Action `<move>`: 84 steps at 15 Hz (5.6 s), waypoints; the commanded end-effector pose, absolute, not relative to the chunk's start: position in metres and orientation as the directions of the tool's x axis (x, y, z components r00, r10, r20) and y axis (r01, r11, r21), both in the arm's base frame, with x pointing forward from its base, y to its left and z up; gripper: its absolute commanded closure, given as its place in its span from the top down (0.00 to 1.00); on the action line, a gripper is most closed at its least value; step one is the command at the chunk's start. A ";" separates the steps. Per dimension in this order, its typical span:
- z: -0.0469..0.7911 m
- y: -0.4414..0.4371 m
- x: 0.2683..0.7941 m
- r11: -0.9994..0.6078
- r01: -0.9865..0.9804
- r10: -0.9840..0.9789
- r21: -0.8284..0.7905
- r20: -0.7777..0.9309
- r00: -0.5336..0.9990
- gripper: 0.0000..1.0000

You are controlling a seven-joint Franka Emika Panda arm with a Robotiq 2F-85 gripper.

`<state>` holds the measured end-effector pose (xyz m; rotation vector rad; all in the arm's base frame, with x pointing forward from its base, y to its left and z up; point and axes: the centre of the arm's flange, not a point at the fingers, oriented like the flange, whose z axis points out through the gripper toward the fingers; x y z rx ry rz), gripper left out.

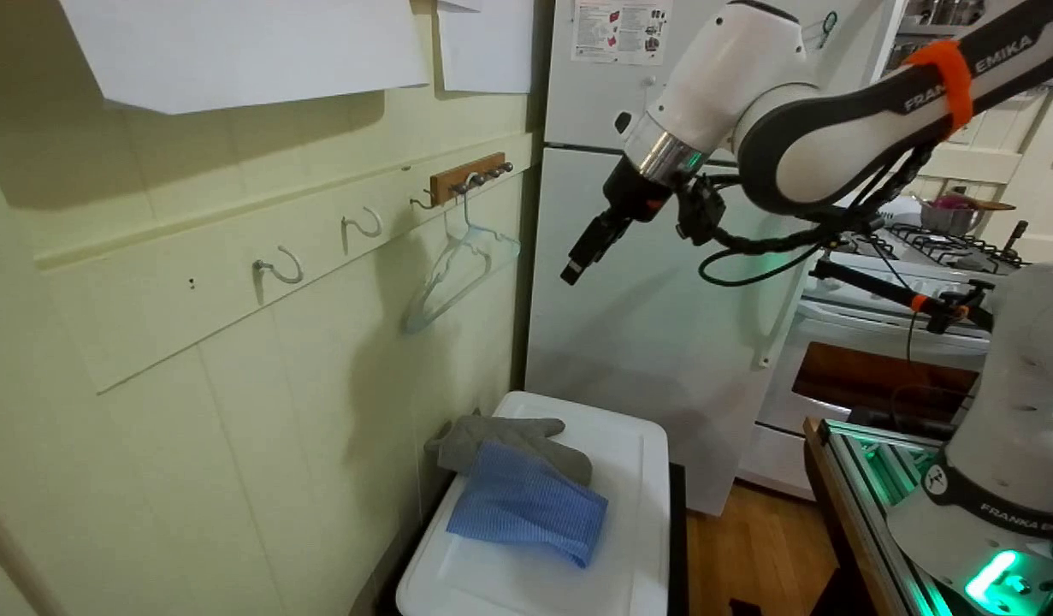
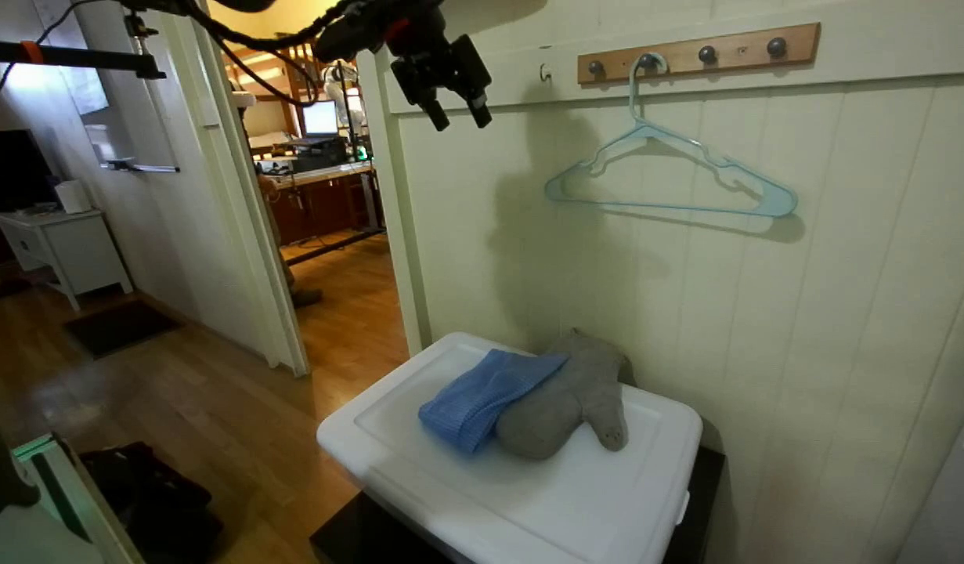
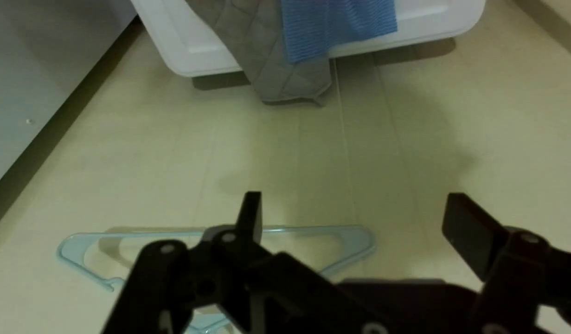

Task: Move the clothes hanger to the next hook

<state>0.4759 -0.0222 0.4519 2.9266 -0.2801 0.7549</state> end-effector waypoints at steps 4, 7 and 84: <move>0.421 -0.044 0.532 -0.963 -0.246 -0.135 0.111 0.590 0.796 1.00; 0.417 -0.060 0.546 -0.955 -0.272 -0.143 0.120 0.617 0.774 1.00; 0.383 -0.212 0.634 -0.551 -0.599 -0.783 -0.582 0.609 0.129 0.01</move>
